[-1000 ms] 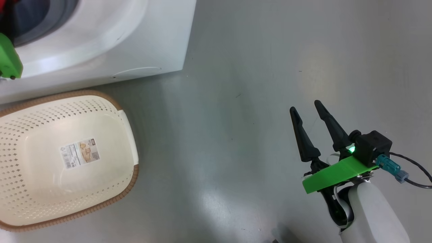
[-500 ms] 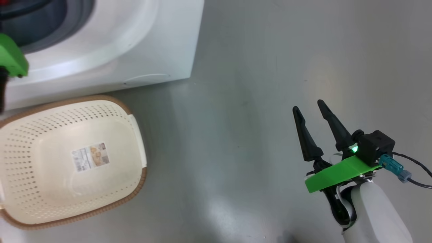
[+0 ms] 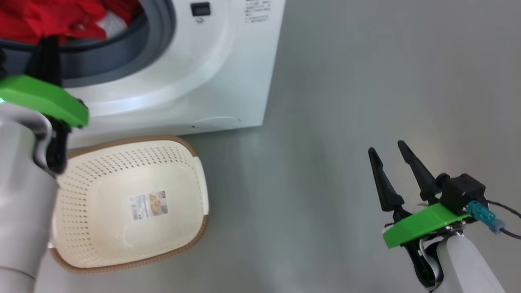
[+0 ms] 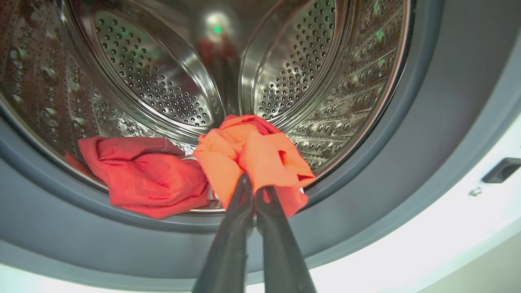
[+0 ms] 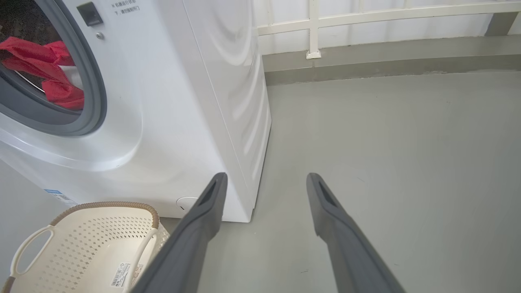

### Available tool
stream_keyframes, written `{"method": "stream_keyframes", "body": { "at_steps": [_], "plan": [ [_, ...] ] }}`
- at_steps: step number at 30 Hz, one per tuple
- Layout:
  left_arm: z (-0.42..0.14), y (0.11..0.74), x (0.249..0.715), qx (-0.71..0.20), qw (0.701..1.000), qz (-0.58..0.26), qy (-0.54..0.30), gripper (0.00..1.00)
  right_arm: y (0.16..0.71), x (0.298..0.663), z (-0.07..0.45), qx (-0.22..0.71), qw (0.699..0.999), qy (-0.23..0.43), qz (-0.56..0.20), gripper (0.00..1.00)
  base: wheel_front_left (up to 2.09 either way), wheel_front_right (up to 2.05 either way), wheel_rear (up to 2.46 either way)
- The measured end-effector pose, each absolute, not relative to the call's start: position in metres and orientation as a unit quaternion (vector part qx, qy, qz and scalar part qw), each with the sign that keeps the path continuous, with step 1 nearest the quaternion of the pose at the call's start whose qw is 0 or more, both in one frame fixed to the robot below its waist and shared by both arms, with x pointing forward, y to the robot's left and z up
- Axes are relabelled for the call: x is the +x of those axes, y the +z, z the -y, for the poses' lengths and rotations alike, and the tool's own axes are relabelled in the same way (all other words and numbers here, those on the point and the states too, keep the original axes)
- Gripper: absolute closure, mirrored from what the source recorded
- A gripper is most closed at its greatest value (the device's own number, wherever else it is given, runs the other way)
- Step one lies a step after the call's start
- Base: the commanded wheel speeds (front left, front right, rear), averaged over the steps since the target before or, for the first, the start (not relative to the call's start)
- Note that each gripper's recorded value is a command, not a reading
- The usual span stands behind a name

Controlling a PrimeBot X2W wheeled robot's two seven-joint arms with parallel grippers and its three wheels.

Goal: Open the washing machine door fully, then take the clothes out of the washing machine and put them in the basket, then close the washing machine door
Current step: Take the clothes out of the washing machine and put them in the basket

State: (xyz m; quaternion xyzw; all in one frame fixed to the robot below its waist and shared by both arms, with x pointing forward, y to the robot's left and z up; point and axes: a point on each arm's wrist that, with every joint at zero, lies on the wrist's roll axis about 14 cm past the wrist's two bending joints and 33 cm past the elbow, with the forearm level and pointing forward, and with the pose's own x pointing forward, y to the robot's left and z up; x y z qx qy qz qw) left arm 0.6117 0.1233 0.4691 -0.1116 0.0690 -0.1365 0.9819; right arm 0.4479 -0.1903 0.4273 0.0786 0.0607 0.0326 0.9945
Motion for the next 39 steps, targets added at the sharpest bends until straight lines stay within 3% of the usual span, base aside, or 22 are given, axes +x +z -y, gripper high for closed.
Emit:
{"method": "stream_keyframes", "body": {
  "at_steps": [29,39],
  "plan": [
    [-0.162,0.597,0.478,-0.17,0.968,0.154,-0.097,1.0,0.464,0.423,0.164,0.088,0.993,0.07,-0.024,0.0,0.0,0.0,0.0],
    [-0.17,0.599,0.441,-0.166,0.967,0.17,-0.091,1.0,0.469,0.425,0.159,0.088,0.993,0.078,-0.018,0.0,0.0,0.0,0.0]
  ]
}}
